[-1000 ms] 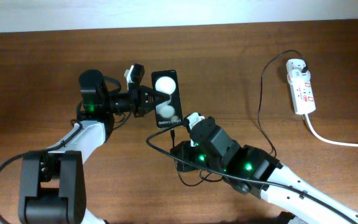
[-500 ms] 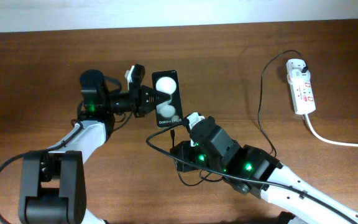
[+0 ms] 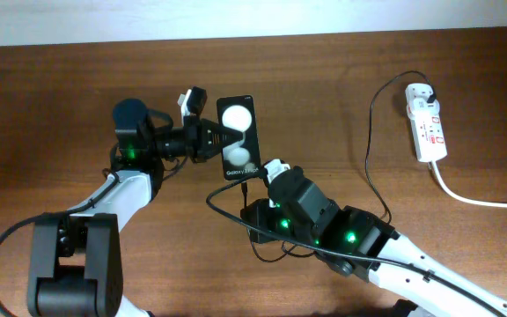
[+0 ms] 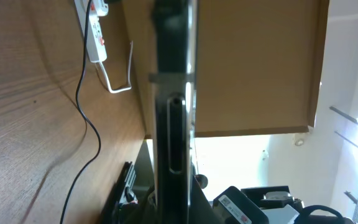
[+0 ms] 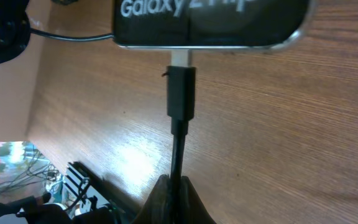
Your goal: Plug charger to phone and switch on socket
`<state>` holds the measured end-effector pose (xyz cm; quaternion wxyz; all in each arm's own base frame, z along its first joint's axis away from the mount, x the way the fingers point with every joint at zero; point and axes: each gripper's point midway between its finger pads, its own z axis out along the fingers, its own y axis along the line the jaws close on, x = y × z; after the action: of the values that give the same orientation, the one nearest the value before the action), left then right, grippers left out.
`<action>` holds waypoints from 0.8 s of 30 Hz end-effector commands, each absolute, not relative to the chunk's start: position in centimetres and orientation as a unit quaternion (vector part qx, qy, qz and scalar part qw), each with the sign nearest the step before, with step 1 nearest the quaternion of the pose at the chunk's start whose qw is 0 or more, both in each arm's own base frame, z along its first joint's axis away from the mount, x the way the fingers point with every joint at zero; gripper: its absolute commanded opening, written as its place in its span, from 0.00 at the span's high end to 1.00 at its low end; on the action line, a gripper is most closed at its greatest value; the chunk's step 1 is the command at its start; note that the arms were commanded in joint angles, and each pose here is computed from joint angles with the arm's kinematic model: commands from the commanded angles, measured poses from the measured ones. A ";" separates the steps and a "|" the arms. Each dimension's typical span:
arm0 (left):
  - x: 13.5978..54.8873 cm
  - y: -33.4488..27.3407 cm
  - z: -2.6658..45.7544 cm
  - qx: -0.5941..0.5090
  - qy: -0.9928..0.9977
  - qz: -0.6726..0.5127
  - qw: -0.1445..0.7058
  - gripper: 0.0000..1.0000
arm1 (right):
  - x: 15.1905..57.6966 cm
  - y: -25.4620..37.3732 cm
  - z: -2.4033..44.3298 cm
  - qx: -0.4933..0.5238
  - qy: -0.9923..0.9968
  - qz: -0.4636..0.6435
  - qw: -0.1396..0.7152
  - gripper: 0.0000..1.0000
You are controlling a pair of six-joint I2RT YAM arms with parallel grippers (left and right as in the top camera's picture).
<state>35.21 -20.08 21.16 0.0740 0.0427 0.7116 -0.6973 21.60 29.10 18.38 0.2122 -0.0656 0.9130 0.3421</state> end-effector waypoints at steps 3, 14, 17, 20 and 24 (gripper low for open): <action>33.9 -20.3 22.1 0.105 0.701 -0.702 0.072 1.00 | 23.5 28.5 18.7 -0.053 0.910 0.318 0.262 0.96; 34.6 -20.3 22.0 0.101 0.703 -0.697 0.098 1.00 | 22.8 29.1 18.7 -0.064 0.909 0.318 0.261 0.73; 34.7 -20.3 22.0 0.099 0.703 -0.697 0.100 1.00 | 23.4 28.7 18.7 -0.056 0.909 0.300 0.283 0.77; 34.7 -20.3 22.0 0.099 0.703 -0.697 0.100 1.00 | 23.6 29.0 19.2 -0.055 0.904 0.308 0.290 0.88; 34.5 -20.3 22.0 0.103 0.702 -0.698 0.096 1.00 | 24.1 29.4 19.9 -0.054 0.896 0.320 0.302 0.96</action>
<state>34.63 -20.24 21.35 0.0856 0.0797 0.7068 -0.6976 23.69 29.07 19.43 0.2882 -0.0527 0.9024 0.3160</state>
